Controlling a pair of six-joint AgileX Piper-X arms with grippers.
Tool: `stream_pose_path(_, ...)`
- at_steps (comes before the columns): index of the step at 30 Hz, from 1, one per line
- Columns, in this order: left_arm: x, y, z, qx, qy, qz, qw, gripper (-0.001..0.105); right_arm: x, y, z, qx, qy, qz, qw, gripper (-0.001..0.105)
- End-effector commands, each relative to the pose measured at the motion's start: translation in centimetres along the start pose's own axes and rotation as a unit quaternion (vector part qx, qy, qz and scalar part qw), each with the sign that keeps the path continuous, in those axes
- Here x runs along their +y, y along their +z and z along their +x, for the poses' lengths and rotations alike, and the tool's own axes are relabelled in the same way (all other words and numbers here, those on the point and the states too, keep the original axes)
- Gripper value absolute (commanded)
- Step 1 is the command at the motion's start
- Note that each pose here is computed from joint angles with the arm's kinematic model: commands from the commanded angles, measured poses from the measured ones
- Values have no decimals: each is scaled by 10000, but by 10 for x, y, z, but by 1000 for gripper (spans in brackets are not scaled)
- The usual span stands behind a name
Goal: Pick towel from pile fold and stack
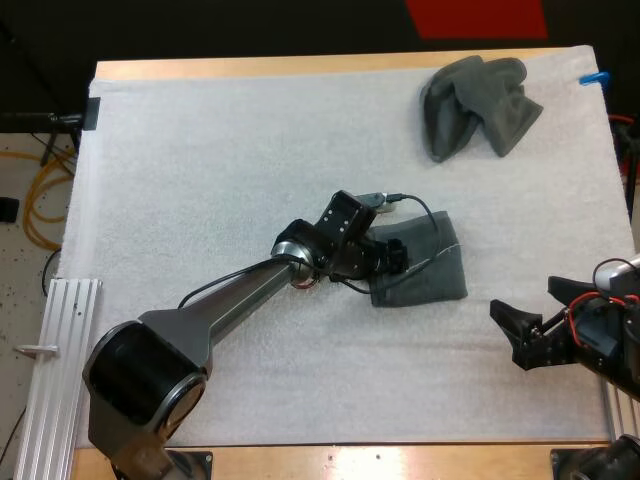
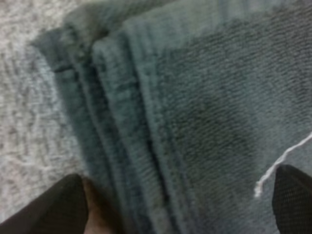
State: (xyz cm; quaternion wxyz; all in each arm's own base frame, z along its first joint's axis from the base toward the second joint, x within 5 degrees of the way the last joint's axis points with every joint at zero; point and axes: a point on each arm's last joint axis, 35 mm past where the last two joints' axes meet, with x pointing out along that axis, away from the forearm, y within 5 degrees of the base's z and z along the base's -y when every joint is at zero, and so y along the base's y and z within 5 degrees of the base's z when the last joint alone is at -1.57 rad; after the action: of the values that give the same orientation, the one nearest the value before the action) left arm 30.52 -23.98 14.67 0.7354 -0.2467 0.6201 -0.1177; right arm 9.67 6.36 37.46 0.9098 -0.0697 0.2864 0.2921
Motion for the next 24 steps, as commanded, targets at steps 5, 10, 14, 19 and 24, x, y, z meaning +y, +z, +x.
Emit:
stream_pose_path(5, -2, 0, -10, -266, 192, 39, 9995, 78, 0, 0, -2, -42, -24, -79, 10000, 78)
stream_pose_path(10, 3, -3, 4, 149, 83, -20, 9999, 78, 0, 0, -2, -42, -24, -79, 10000, 78)
stream_pose_path(14, -2, -2, 13, 502, -577, 49, 9971, 78, 0, 0, -2, -42, -24, -79, 10000, 78)
stream_pose_path(19, -5, -1, 16, 660, -885, 111, 9938, 78, 0, 0, -2, -42, -24, -79, 10000, 78)
stream_pose_path(24, -6, -1, 16, 704, -927, 115, 9931, 77, 0, 0, -2, -42, -24, -79, 10000, 78)
